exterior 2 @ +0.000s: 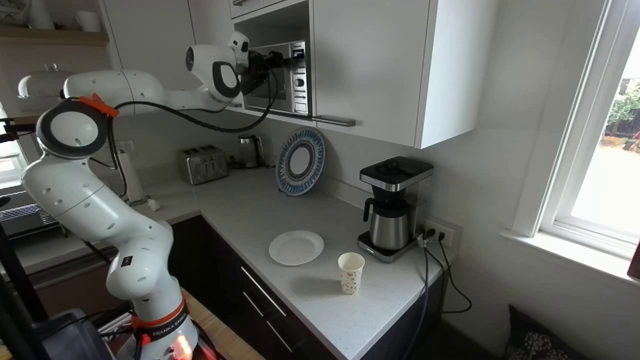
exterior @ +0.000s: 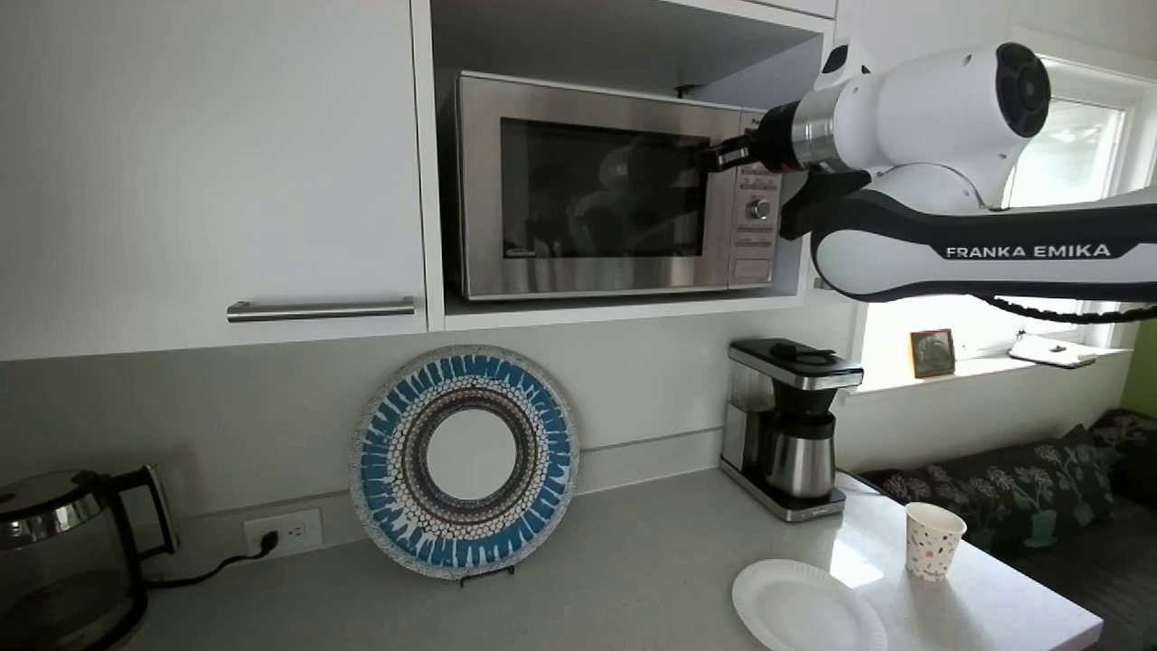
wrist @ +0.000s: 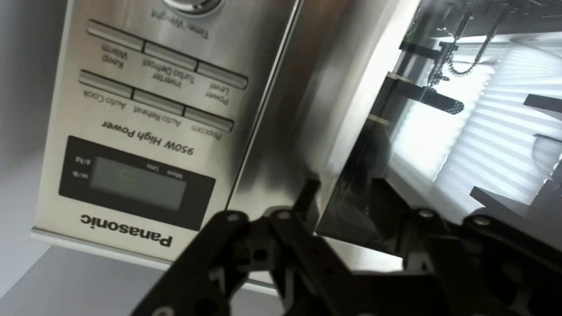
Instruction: Remove the styrofoam cup from the microwave and put it on the right in front of the coffee maker and then close the door of the microwave
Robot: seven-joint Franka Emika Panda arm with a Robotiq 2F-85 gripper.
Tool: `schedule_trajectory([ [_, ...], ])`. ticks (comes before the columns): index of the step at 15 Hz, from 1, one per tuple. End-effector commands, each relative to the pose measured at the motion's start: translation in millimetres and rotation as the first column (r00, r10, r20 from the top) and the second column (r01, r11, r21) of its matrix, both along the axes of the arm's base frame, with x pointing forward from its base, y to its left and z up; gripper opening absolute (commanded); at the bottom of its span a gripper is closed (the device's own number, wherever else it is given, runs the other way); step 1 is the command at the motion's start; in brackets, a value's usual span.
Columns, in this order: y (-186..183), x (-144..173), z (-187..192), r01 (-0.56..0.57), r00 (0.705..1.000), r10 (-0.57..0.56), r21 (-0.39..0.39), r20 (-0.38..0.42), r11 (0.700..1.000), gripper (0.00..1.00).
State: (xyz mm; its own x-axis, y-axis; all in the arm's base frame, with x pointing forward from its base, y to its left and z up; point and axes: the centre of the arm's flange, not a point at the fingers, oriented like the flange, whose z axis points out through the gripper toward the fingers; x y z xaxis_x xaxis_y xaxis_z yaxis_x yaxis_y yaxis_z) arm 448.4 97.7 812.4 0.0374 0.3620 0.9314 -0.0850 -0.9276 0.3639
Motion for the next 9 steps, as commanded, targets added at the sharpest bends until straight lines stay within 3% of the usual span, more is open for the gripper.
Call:
schedule_trajectory([
  [1, 7.8, -72.5, -18.9, -0.113, 0.989, 0.114, 0.021, -0.093, 0.993, 0.64],
  [3, 8.6, -72.7, -19.7, -0.114, 0.989, 0.115, 0.023, -0.091, 0.993, 0.86],
  [5, 7.9, -72.6, -20.1, -0.117, 0.989, 0.120, 0.032, -0.083, 0.993, 0.99],
  [9, 8.9, -71.8, -20.1, -0.102, 0.992, 0.107, 0.073, -0.074, 0.992, 1.00],
])
